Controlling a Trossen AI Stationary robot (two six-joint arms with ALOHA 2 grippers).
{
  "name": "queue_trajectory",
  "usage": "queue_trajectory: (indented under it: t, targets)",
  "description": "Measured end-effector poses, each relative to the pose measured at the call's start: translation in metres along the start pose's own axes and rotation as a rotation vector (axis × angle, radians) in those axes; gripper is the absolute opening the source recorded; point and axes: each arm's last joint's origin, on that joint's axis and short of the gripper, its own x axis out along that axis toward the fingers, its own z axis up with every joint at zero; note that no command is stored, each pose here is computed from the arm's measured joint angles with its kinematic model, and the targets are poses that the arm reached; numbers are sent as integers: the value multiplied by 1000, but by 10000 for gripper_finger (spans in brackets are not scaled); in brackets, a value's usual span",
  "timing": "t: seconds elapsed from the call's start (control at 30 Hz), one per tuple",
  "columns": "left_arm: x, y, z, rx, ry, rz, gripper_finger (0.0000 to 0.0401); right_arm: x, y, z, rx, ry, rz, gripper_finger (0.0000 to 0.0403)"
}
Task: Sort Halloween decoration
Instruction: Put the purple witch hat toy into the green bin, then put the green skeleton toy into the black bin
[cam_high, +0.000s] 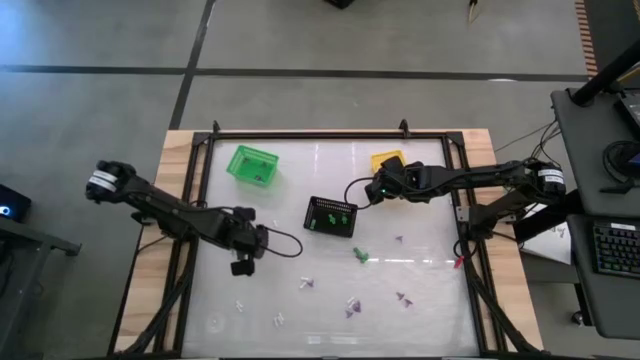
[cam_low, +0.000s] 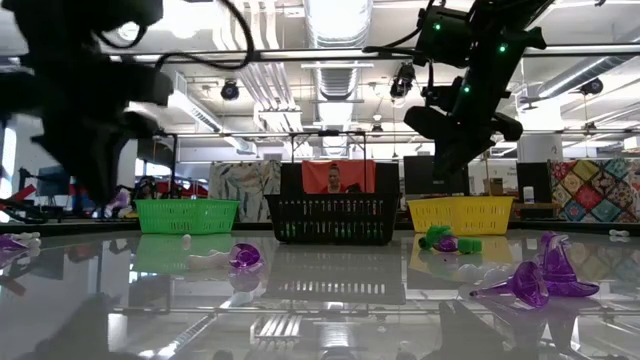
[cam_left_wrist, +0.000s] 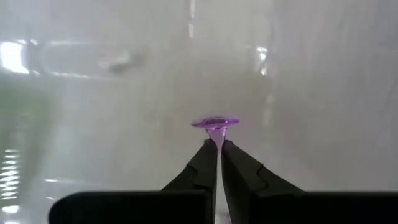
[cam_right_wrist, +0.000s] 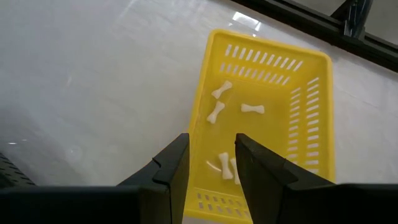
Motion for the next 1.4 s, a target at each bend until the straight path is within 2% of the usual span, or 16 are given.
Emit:
queue_trajectory:
  t: [0.13, 0.27, 0.4, 0.53, 0.7, 0.83, 1.03, 1.2, 1.4]
  targets:
    - [-21, 16, 8, -20, -72, 62, 0, 0, 0, 0, -3, 0, 0, 121]
    - [-37, 45, 15, -75, -127, 124, 0, 0, 0, 0, -8, 0, 0, 121]
    - [-47, 87, 20, -163, -151, 193, 0, 0, 0, 0, -8, -1, 1, 121]
    - [-52, 141, 16, -336, -128, 272, 0, 0, 0, 0, -8, -1, 3, 121]
    - [-46, 203, -7, -568, -82, 251, 1, 0, 1, 0, -8, 10, 17, 121]
    - [-35, 236, -27, -685, -50, 180, 1, 0, 1, 0, -6, 11, 20, 121]
    - [-20, 255, -34, -722, -9, 206, 0, 0, 1, 0, -6, 11, 20, 121]
    - [-16, 258, -35, -708, 36, 252, 0, 0, 1, 0, -6, 14, 23, 121]
    - [-23, 254, -32, -695, -3, 267, 0, 0, 1, 0, -11, 16, 26, 121]
